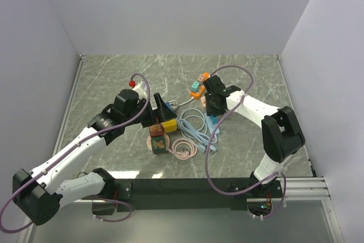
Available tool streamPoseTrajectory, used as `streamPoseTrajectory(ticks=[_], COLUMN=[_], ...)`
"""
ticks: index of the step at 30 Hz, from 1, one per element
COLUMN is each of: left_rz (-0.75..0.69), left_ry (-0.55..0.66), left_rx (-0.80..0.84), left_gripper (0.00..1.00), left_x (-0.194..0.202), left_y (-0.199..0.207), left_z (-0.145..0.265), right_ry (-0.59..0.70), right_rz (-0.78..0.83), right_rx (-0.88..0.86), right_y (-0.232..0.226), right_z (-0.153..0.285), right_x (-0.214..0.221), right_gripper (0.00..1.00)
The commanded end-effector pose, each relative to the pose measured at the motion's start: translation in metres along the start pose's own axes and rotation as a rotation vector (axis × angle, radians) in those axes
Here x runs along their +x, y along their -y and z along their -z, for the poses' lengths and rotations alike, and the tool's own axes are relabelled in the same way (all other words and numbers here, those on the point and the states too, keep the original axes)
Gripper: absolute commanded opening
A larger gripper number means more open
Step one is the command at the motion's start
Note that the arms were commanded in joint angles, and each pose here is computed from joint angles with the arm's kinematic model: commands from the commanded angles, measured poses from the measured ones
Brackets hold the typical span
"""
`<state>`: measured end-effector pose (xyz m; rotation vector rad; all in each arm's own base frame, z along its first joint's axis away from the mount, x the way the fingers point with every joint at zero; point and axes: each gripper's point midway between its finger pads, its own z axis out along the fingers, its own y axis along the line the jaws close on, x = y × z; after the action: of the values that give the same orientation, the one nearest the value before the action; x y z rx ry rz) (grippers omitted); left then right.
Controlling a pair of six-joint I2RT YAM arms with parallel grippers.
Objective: Pull the plug off the socket
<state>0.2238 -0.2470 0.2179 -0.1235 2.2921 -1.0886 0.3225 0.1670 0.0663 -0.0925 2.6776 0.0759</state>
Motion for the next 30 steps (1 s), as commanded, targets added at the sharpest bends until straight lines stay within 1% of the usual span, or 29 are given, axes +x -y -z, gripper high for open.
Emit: streamPoseTrajectory(ticks=[1,3,4,7,9,10,12,13,15,16,19,22,25,27,28,30], left_rz=[-0.003,-0.004,-0.005,-0.002,0.003,0.003,-0.003,-0.008,-0.014,-0.015,-0.018,-0.029,-0.037,-0.054,-0.064,-0.084], left_ry=[0.062,0.057,0.063,0.056,0.044,0.041,0.022,0.017,0.008,0.004,-0.009,-0.027,-0.038,-0.059,-0.051,-0.08], left_rx=[0.042,0.039,0.039,0.036,0.033,0.031,0.025,0.022,0.016,0.016,0.021,0.018,0.017,0.034,0.063,0.086], left_gripper=[1.0,0.99,0.99,0.99,0.99,0.99,0.99,0.99,0.99,0.99,0.99,0.99,0.98,0.99,0.99,0.99], left_x=[-0.016,-0.013,-0.014,-0.011,-0.006,-0.005,0.001,0.003,0.008,0.009,0.013,0.019,0.023,0.032,0.032,0.045], left_y=[0.02,0.019,0.019,0.018,0.016,0.016,0.016,0.016,0.016,0.017,0.018,0.02,0.023,0.028,0.035,0.039], left_z=[0.003,0.002,0.002,-0.001,-0.005,-0.007,-0.012,-0.014,-0.018,-0.02,-0.026,-0.032,-0.039,-0.045,-0.049,-0.058], right_ry=[0.016,0.007,0.008,-0.011,-0.016,-0.034,0.011,0.098,0.174,0.193,0.157,0.194,0.172,0.138,0.135,0.107], right_rz=[-0.016,-0.018,-0.02,-0.016,-0.019,-0.02,-0.025,-0.036,-0.019,-0.02,0.0,-0.019,-0.028,-0.031,-0.035,-0.062], right_rx=[-0.016,-0.013,-0.014,-0.005,-0.005,0.005,-0.011,-0.042,-0.084,-0.072,-0.058,-0.106,-0.126,-0.164,-0.192,-0.268], right_y=[-0.006,-0.004,-0.004,-0.002,-0.003,0.0,-0.003,-0.006,-0.007,-0.001,0.003,-0.005,-0.01,-0.016,-0.022,-0.034], right_z=[-0.009,-0.01,-0.011,-0.012,-0.009,-0.001,0.023,0.05,0.064,0.07,0.074,0.082,0.086,0.091,0.095,0.103], right_x=[-0.001,0.005,0.005,0.012,0.011,0.014,-0.001,-0.016,-0.023,-0.025,-0.021,-0.027,-0.028,-0.023,-0.025,-0.021], right_gripper=[0.33,0.3,0.23,0.19,0.06,0.0,0.0,0.0,0.0,0.0,0.0,0.0,0.0,0.0,0.0,0.0])
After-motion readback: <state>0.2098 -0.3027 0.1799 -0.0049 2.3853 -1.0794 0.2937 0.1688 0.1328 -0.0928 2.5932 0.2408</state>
